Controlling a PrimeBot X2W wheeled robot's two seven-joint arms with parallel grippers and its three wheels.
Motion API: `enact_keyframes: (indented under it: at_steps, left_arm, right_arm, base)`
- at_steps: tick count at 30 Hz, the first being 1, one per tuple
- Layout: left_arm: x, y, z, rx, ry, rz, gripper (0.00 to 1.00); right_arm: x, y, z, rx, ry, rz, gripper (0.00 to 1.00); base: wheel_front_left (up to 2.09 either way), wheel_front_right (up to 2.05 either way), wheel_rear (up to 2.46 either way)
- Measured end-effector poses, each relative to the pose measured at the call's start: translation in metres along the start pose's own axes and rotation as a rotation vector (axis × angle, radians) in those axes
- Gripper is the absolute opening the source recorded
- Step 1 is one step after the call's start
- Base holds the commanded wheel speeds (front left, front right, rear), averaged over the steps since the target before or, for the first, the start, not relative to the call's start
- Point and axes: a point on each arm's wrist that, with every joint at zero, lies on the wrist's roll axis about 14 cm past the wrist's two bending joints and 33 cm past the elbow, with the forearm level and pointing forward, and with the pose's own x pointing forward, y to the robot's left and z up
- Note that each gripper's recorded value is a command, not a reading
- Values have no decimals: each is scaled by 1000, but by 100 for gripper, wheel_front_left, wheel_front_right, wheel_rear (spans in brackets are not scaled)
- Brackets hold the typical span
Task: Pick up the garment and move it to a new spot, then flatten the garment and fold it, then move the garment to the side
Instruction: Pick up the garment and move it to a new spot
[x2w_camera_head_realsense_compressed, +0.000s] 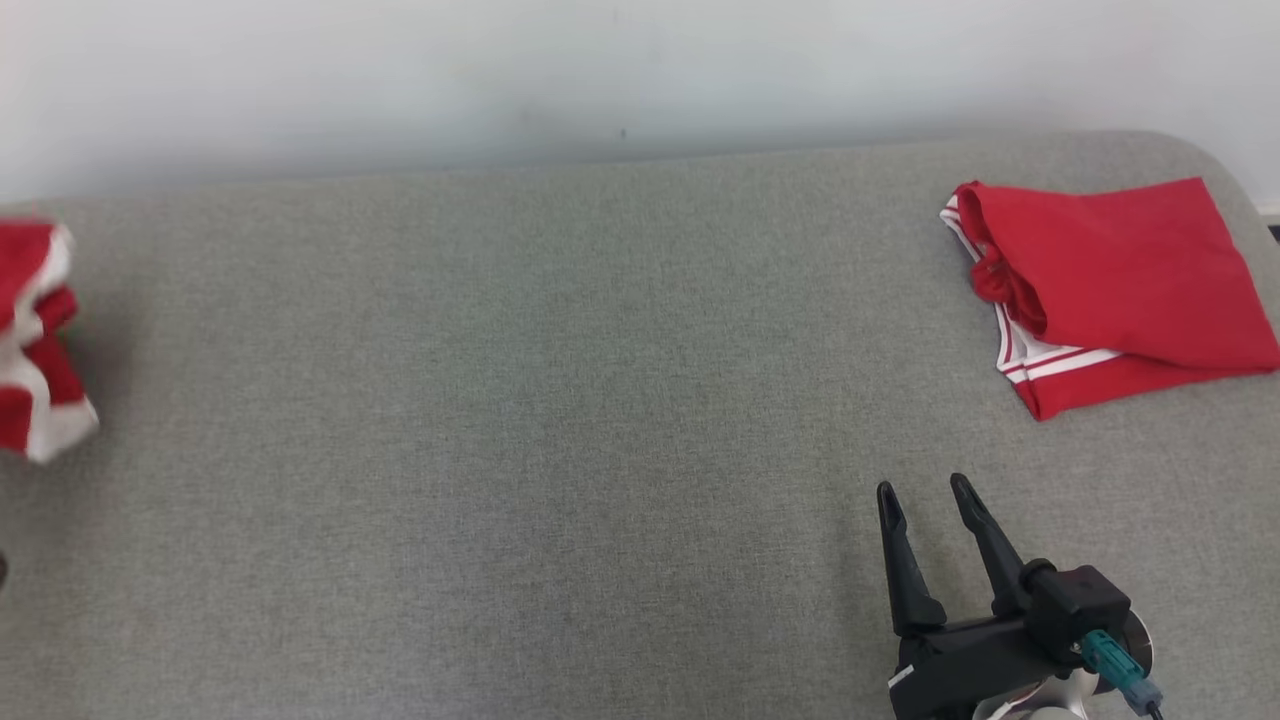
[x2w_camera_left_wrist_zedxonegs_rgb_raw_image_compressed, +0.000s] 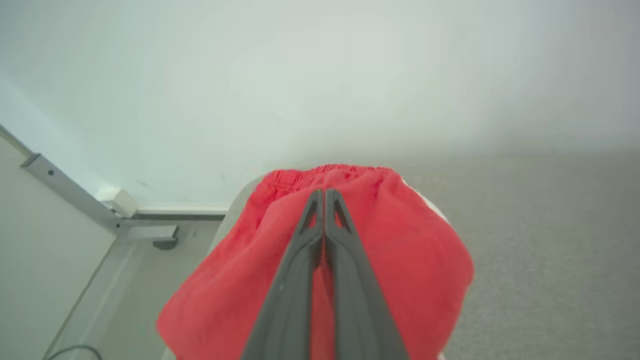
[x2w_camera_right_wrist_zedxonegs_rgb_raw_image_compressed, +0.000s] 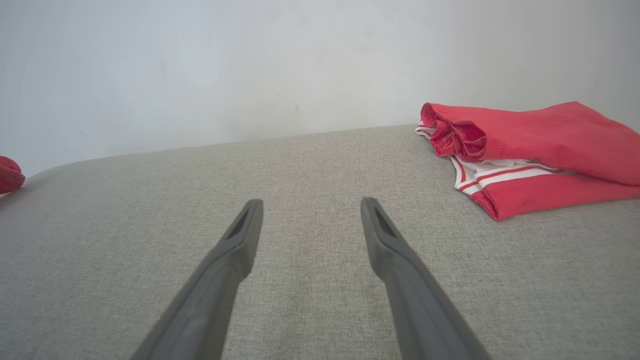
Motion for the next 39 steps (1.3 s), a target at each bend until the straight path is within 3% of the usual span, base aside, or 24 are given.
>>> enact_keyframes:
  at_steps: [6, 13, 21, 27, 28, 29, 32, 39]
  left_arm:
    - [-10, -24, 92, 52, -315, -71, 0]
    - [-18, -106, 150, 45, -505, -274, 0]
    - [-34, -211, 184, -3, -616, -511, 0]
    - [-57, -290, 174, -80, -623, -696, 0]
    - [-57, -290, 174, -80, -623, -696, 0]
    - [-67, -314, 165, -102, -604, -758, 0]
    - [-82, -347, 139, -134, -551, -833, 0]
    - [-87, -365, 69, -158, -381, -854, 0]
  right_arm:
    - [-8, 0, 7, 16, -22, -6, 100]
    - [-30, -17, 6, 30, -18, -68, 100]
    - [-58, -44, 7, 36, -23, -169, 100]
    - [-83, -68, 5, 37, -21, -261, 100]
    - [-83, -68, 5, 37, -21, -261, 100]
    - [-92, -75, 3, 40, -15, -291, 100]
    - [-100, -82, 0, 42, -7, -321, 100]
    - [-96, -77, -6, 46, 12, -302, 100]
  base:
    - [0, 0, 0]
    - [0, 0, 0]
    - [0, 0, 0]
    - [0, 0, 0]
    - [0, 0, 0]
    - [0, 0, 0]
    - [0, 0, 0]
    - [0, 0, 0]
